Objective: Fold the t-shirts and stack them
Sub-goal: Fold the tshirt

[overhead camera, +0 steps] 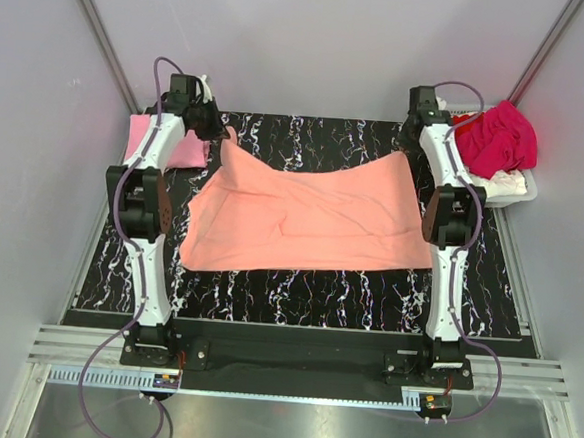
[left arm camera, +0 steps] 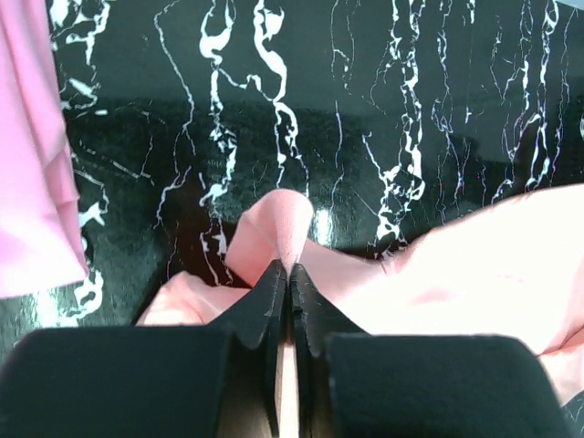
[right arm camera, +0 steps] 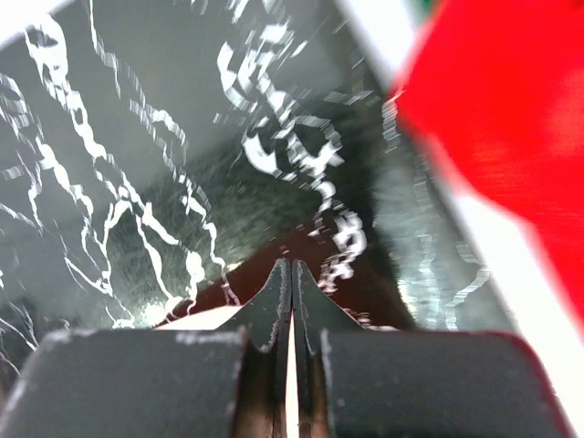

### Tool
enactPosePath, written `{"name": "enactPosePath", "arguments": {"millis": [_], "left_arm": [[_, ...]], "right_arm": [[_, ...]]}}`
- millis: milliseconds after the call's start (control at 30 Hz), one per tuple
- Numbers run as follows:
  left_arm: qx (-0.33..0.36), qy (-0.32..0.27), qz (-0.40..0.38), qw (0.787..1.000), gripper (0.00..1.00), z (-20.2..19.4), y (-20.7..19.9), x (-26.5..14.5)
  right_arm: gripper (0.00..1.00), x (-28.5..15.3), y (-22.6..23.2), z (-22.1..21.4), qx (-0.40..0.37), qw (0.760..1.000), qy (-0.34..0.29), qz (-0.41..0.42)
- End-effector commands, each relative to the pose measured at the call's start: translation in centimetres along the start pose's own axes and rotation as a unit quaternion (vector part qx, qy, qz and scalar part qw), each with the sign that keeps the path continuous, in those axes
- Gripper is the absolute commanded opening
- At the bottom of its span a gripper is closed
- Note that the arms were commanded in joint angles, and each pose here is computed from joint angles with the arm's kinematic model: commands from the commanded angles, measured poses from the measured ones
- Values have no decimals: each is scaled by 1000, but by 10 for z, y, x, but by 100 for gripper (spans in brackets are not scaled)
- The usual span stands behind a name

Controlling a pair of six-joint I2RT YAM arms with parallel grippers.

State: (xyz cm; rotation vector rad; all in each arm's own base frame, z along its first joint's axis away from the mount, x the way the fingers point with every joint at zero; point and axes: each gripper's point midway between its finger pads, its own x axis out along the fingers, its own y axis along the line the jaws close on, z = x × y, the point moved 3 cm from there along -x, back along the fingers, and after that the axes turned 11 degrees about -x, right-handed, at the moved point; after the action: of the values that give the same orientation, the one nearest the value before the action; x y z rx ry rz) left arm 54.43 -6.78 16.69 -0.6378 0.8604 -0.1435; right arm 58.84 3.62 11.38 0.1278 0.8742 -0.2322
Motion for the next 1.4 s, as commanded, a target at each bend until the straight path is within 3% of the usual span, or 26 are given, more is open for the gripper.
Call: {"name": "enactPosePath", "arguments": {"millis": [0,167,467,633,900,1367], "left_arm": [[38,-24,-46,998,8,19,-28,-4],[39,-34,-43,998,10,31,-30,4],[49,-33,-49,997,11,31,-34,3],[67,-46,-49,996,11,31,-44,-20],[75,-27,-34,996,11,0,-41,-40],[62,-12,-13,998,10,-55,-22,-74]], "right_arm": [[0,-47,-24,50,37,996,-77,-28],[0,-41,-55,42,59,994,-60,-64],[0,-38,-39,36,56,997,-51,-3],[0,-46,-39,37,58,997,-51,3],[0,-68,-44,29,67,996,-55,0],[0,-82,-78,-21,106,994,-21,-12]]}}
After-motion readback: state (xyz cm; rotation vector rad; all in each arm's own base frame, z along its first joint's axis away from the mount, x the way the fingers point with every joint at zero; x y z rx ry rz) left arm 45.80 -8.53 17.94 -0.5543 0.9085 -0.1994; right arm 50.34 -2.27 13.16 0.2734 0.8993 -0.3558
